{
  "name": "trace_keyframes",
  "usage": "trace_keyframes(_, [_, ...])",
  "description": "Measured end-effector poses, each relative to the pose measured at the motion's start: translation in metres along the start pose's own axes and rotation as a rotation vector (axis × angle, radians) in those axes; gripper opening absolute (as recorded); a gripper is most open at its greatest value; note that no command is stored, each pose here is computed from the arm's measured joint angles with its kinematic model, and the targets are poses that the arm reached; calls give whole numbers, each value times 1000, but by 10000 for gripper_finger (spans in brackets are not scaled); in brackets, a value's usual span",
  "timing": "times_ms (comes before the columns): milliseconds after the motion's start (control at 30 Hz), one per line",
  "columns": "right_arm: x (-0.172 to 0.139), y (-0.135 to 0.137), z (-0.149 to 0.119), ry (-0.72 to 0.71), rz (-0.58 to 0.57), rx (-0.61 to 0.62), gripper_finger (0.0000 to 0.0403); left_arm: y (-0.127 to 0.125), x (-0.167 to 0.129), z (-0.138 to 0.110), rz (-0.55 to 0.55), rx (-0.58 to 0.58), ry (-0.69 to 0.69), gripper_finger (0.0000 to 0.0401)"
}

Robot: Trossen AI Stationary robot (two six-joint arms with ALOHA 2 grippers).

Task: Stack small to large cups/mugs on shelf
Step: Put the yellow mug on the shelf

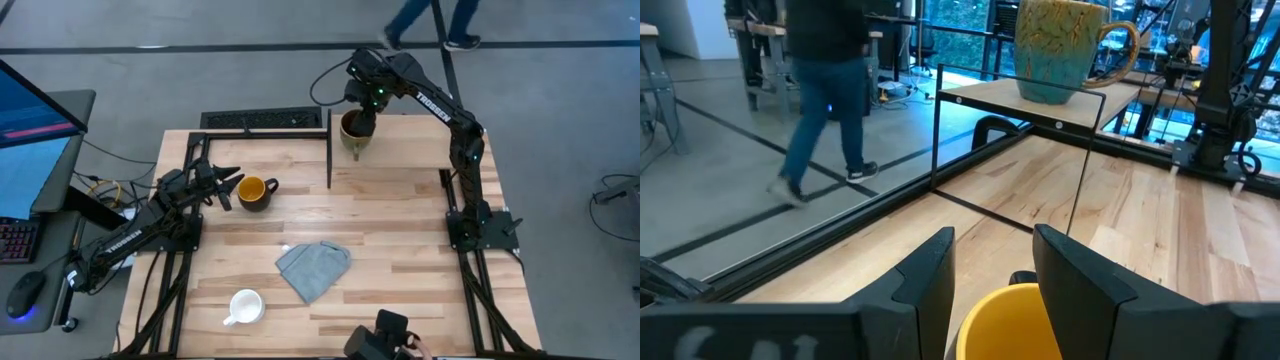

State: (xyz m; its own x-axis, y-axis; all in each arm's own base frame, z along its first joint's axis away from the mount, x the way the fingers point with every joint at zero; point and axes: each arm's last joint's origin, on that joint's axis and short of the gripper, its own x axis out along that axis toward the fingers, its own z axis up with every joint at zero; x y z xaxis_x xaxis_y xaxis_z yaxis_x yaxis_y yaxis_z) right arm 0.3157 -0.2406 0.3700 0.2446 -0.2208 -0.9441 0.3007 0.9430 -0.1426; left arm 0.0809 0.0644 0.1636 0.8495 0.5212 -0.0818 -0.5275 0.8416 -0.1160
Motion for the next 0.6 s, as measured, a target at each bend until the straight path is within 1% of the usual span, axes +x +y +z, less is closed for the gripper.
trace_keyframes(200, [-1,0,0,0,0,0,221,0,0,0,0,0,0,128])
trace_keyframes(300, [-8,0,-2,-22,-12,2,221,0,0,0,0,0,0,128])
trace_keyframes(467, [-37,2,-8,-118,-49,6,221,0,0,0,0,0,0,128])
trace_keyframes(600, [-70,4,-16,-235,-92,9,221,0,0,0,0,0,0,128])
